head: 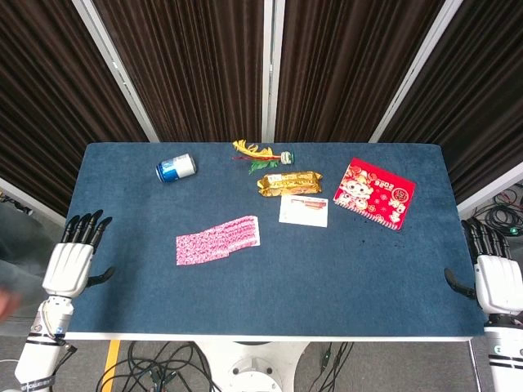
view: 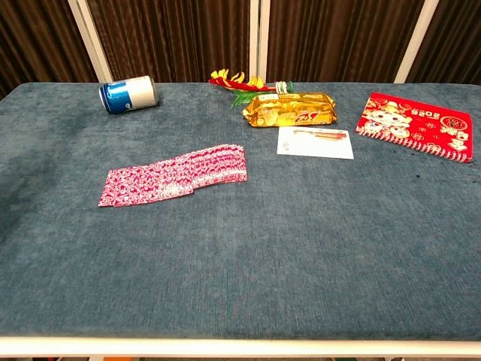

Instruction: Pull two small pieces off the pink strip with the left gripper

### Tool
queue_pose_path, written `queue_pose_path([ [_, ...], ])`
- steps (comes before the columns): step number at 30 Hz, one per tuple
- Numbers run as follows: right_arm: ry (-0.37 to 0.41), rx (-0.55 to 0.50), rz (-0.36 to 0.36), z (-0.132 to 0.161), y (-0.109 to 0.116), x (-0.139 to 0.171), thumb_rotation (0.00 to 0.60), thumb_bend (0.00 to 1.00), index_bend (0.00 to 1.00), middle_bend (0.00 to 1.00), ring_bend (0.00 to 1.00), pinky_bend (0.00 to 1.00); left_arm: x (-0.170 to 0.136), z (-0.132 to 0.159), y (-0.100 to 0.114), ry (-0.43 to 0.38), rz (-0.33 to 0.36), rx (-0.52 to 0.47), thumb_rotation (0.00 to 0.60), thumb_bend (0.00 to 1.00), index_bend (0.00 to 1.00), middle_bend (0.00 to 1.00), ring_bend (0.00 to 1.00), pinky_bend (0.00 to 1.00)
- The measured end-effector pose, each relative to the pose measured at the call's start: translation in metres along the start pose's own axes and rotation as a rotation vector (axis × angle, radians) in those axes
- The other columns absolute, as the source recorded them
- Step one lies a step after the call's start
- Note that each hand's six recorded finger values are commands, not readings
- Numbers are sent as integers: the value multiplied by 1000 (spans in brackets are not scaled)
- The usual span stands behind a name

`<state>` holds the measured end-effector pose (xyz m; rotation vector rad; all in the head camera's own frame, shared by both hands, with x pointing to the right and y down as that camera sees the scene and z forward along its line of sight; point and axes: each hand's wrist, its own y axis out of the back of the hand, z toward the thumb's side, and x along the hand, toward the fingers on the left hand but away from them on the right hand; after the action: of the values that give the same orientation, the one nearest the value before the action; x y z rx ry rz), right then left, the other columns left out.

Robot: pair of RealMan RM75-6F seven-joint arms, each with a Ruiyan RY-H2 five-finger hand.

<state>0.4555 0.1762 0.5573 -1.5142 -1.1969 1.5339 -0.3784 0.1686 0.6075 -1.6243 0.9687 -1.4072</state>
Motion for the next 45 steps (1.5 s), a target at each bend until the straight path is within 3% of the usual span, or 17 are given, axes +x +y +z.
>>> queue_pose_path([
  [13,-4,-4,3,0,-1,0,600,207,0,0,0,0,2,4,3,-12,8,3,600,169,81,0,0,10],
  [15,0,1,6,0,-2,0,600,207,0,0,0,0,2,4,3,-12,8,3,600,172,76,60,39,66],
  [18,1,2,0,0,-1,1,600,206,0,0,0,0,2,3,4,-13,27,14,600,191,74,430,445,481],
  [19,-1,2,2,-1,-2,1,600,207,0,0,0,0,2,2,3,-12,30,19,600,218,74,585,620,662],
  [20,-2,4,3,-1,-2,2,600,207,0,0,0,0,2,2,2,-10,25,21,600,253,74,689,726,762],
  [23,-3,7,1,-1,-1,2,600,206,0,0,0,0,0,2,-4,-1,-10,26,600,414,74,844,861,871],
  [26,1,10,2,0,-1,2,600,206,0,0,0,0,-2,4,-6,-3,-24,49,600,513,74,886,886,884],
  [33,9,11,-1,4,1,0,600,207,0,0,0,0,-6,20,-23,-79,-87,41,600,531,74,885,884,884],
  [45,10,17,-6,8,6,-6,600,207,0,0,0,0,2,64,-80,-236,-291,86,600,562,74,880,883,867],
])
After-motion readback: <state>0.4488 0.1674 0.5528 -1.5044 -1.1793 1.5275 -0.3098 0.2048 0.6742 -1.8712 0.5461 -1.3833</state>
